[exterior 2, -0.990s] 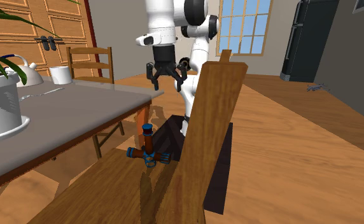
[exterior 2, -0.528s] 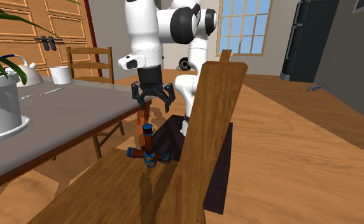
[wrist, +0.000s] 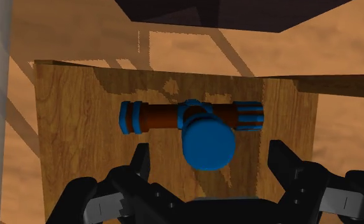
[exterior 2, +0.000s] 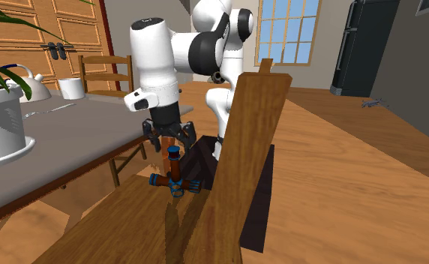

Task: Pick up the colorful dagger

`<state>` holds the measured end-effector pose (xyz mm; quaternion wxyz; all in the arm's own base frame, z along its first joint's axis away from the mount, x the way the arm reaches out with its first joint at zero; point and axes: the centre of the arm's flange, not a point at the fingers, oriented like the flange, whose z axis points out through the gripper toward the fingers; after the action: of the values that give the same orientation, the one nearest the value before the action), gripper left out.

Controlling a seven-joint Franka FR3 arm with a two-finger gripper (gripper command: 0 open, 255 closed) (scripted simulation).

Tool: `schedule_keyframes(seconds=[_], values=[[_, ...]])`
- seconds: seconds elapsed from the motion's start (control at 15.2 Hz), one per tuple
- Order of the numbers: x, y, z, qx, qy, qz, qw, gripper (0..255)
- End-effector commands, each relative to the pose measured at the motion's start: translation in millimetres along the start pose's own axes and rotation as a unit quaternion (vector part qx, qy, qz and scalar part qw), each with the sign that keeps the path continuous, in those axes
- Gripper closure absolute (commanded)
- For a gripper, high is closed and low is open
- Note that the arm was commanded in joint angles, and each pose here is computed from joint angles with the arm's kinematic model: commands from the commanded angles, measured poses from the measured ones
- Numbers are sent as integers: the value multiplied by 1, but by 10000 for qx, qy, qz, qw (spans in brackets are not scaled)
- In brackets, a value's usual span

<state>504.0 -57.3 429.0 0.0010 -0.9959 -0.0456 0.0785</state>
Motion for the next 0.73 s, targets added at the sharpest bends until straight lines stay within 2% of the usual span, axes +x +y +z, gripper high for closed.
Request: schedule_keyframes(seconds=[0.0, 0.26, 0.33, 0.66], values=[[1, 1, 10, -2, 2, -4, 10000, 0], [3, 1, 23, -2, 2, -4, 10000, 0], [2, 2, 23, -2, 1, -3, 10000, 255], [2, 2, 24, -2, 1, -3, 10000, 255]])
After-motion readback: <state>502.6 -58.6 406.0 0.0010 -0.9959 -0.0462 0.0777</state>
